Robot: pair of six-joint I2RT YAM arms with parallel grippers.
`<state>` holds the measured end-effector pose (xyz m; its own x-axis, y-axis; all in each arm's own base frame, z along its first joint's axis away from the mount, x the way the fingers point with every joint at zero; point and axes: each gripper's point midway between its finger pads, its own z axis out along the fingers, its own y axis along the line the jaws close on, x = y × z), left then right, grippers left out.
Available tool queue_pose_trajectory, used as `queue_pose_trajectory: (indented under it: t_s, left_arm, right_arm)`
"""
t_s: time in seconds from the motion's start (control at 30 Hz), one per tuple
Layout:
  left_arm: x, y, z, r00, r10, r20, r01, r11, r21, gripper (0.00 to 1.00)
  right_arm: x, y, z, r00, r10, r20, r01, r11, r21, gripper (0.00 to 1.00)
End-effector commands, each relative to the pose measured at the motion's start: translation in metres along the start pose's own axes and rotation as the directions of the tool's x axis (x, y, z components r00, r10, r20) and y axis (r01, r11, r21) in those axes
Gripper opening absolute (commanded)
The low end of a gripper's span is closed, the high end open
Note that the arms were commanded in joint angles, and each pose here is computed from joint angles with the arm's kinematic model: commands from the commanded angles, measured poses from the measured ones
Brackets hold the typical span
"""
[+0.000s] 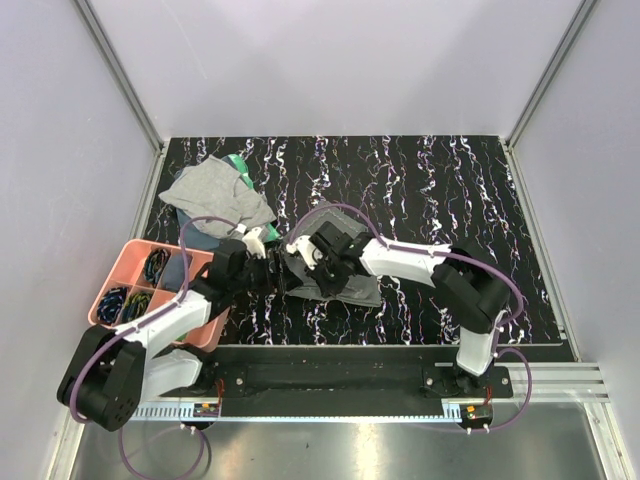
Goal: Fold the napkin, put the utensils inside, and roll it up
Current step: Roll the napkin with the utensil
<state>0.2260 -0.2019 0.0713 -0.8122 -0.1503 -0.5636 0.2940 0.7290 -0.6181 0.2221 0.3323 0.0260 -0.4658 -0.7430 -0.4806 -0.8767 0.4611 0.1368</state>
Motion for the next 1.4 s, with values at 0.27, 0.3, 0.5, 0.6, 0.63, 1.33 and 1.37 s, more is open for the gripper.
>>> queue_pose_trajectory:
  t_s: [0.27, 0.3, 0.5, 0.6, 0.63, 1.33, 1.37]
  left_arm:
    - [0.007, -0.007, -0.002, 0.996, 0.057, 0.063, -0.062, 0.994, 0.087, 0.92]
    - [0.009, -0.005, -0.001, 0.996, 0.065, 0.058, -0.069, 0.994, 0.083, 0.92]
    - [0.003, -0.004, 0.008, 0.993, 0.084, 0.079, -0.092, 0.991, 0.096, 0.91]
    - [0.004, -0.003, 0.013, 0.993, 0.09, 0.07, -0.097, 0.99, 0.103, 0.89]
    - [0.003, -0.003, 0.014, 0.993, 0.096, 0.071, -0.103, 0.989, 0.107, 0.88]
    - [0.021, -0.006, 0.022, 0.994, 0.108, 0.0, -0.106, 0.978, 0.179, 0.65]
    - [0.02, -0.006, 0.022, 0.994, 0.11, 0.004, -0.109, 0.978, 0.176, 0.61]
  right_arm:
    - [-0.004, 0.015, -0.007, 0.991, 0.086, -0.099, -0.104, 0.976, -0.194, 0.0]
    - [-0.003, 0.017, -0.007, 0.99, 0.094, -0.107, -0.115, 0.97, -0.213, 0.0]
    - [0.001, 0.017, -0.004, 0.984, 0.113, -0.141, -0.145, 0.958, -0.247, 0.0]
    - [-0.002, 0.017, -0.006, 0.983, 0.121, -0.138, -0.154, 0.952, -0.265, 0.0]
    - [-0.002, 0.017, -0.006, 0.982, 0.124, -0.14, -0.159, 0.95, -0.269, 0.0]
    - [0.003, 0.0, 0.007, 0.956, 0.197, -0.219, -0.259, 0.915, -0.31, 0.0]
    - [0.003, 0.0, 0.007, 0.955, 0.199, -0.221, -0.262, 0.913, -0.311, 0.0]
